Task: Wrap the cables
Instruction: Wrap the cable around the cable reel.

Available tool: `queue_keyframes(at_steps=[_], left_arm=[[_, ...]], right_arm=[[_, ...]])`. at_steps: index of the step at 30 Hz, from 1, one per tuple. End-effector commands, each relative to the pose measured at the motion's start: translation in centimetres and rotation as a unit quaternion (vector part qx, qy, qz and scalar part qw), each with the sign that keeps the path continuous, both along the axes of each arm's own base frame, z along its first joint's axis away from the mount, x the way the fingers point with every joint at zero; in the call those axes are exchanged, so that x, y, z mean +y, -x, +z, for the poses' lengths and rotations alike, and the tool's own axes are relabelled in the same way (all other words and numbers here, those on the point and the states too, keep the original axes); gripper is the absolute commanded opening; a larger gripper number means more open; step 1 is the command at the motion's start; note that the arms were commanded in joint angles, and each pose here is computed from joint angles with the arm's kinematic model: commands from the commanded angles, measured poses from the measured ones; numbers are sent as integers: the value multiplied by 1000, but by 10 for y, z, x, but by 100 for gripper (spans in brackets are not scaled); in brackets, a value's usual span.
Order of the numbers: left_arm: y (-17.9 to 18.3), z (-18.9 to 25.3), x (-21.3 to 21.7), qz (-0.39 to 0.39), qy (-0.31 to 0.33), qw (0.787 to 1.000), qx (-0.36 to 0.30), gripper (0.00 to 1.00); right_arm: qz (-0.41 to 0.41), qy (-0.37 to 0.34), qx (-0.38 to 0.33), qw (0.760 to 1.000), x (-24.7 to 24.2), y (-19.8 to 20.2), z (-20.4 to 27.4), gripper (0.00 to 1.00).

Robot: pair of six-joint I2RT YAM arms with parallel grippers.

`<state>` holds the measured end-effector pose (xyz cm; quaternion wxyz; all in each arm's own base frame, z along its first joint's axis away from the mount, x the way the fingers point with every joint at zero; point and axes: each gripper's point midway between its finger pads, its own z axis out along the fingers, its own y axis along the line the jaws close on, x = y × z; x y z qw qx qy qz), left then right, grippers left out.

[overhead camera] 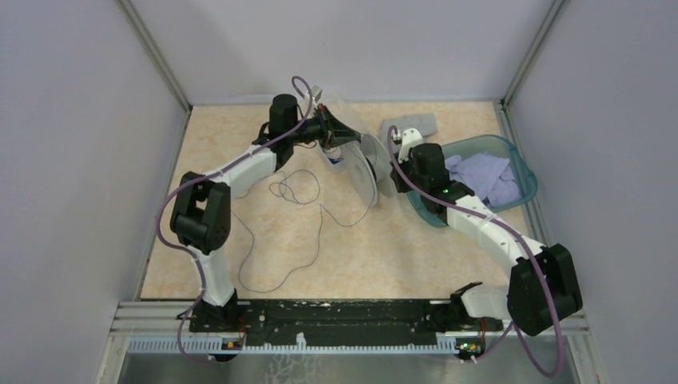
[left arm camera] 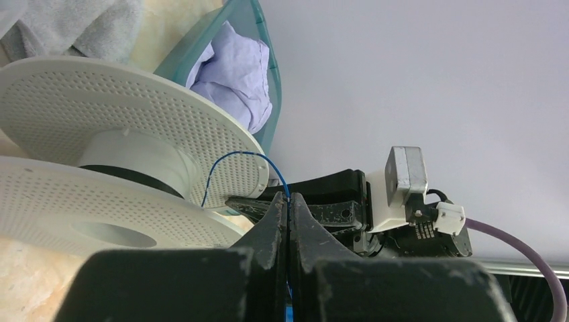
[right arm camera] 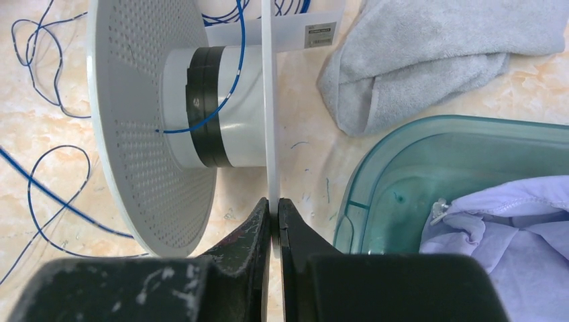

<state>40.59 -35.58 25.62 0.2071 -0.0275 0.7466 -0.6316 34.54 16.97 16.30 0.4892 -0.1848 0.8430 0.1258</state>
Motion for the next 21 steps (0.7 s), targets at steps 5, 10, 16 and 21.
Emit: queue_keyframes(at_steps=[5,10,16,21], left_arm=[[-6,7,1,3,4,1000,-10,0],[-8,4,-1,0,13,1000,-4,0],[-5,6,-3,-6,22,1000,-5,0],[-3,9,-3,-9,27,1000,-6,0]], right_arm=[[17,-29,-58,998,16,-16,49,16],[21,-36,-61,997,20,-20,55,22],[24,-56,-62,996,30,-30,61,33],[22,-71,-65,995,40,-43,59,39]])
